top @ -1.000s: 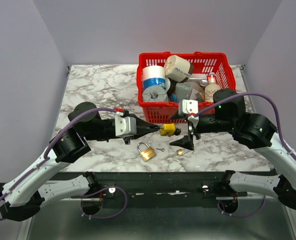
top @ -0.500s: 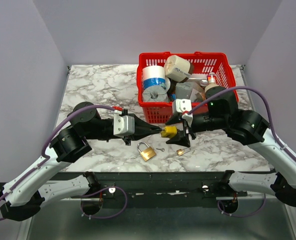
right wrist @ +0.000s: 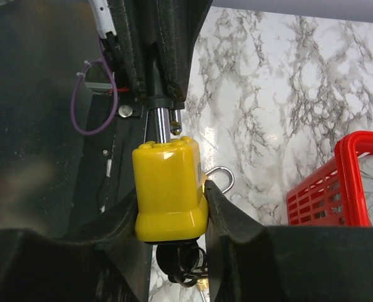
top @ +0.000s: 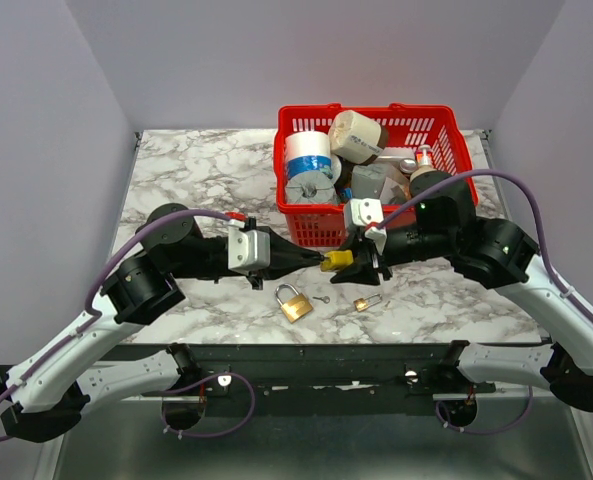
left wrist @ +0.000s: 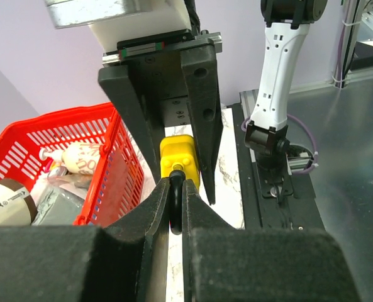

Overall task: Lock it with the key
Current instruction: Lock the lock.

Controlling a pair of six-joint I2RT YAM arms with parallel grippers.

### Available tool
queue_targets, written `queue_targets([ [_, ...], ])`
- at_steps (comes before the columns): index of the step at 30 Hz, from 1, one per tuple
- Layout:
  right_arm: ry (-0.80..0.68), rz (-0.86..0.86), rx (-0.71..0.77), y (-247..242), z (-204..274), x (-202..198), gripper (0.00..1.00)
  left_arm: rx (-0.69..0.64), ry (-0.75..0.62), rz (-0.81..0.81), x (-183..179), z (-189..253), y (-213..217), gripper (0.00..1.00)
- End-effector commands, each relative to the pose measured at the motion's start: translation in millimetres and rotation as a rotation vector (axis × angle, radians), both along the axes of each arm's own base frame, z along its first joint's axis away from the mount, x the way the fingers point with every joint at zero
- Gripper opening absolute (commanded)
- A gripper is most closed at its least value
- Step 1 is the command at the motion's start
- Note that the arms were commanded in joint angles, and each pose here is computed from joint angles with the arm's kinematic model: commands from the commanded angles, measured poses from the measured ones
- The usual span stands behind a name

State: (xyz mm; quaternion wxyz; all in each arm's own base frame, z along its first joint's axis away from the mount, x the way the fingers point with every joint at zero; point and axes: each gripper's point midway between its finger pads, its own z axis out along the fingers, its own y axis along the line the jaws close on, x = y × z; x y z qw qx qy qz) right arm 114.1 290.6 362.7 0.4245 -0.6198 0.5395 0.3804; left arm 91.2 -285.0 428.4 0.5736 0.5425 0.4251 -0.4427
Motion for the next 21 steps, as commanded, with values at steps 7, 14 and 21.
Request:
queue_targets([
  [7, 0.015, -0.036, 0.029, 2, 13, 3, 0.01, 0.015, 0.063, 0.076, 15, 7, 5, 0.52],
  [14, 0.065, -0.052, 0.037, 0, 14, 5, 0.01, 0.085, 0.158, 0.069, 7, -12, 27, 0.65],
  [21, 0.073, -0.049, 0.027, 3, 9, 7, 0.01, 0.111, 0.137, 0.052, 6, -16, 29, 0.55],
])
